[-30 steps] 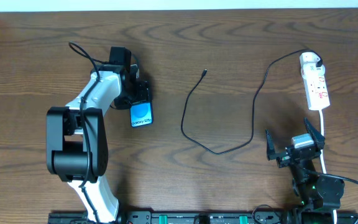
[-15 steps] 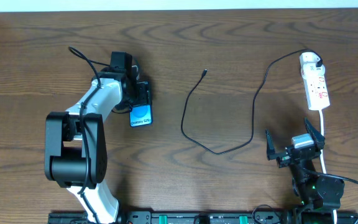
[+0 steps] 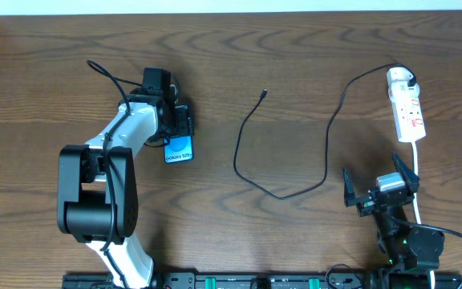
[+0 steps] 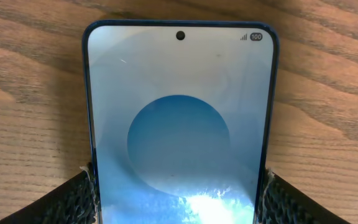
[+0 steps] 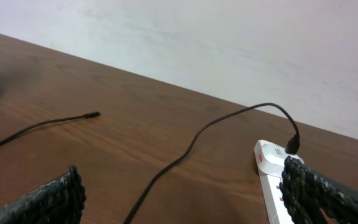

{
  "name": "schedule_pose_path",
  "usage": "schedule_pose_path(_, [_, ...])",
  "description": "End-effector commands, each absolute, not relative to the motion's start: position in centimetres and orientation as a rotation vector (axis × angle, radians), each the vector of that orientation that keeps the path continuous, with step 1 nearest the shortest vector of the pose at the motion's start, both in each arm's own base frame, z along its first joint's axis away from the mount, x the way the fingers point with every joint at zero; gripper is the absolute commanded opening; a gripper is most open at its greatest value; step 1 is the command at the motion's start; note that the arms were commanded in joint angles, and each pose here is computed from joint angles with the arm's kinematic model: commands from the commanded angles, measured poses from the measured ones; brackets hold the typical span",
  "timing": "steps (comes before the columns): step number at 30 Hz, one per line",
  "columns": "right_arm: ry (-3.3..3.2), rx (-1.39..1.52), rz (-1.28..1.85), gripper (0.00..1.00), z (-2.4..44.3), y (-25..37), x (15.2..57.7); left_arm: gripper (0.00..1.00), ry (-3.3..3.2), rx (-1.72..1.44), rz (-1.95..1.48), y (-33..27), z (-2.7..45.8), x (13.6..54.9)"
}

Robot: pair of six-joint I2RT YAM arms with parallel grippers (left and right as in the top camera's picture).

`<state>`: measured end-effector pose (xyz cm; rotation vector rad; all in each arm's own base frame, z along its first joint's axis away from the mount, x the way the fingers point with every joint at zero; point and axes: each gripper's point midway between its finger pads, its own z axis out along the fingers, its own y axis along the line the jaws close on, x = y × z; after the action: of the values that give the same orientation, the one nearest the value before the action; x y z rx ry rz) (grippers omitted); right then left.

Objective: Plug charger to phone and switch on socket

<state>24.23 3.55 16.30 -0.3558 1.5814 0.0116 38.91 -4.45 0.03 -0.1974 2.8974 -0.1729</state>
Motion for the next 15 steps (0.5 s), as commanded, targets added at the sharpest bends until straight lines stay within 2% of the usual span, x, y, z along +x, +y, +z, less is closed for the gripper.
schedule_pose_path(1, [1.581, -0.356, 0.021, 0.99, 16.25, 3.73, 24.18, 0.66, 3.091, -0.248, -0.108, -3.28, -5.35, 34.08])
schedule_pose_path(15, [1.582, -0.356, 0.021, 0.99, 16.24, 3.73, 24.18, 0.66, 3.094, -0.19, -0.1, -3.19, -5.34, 34.06])
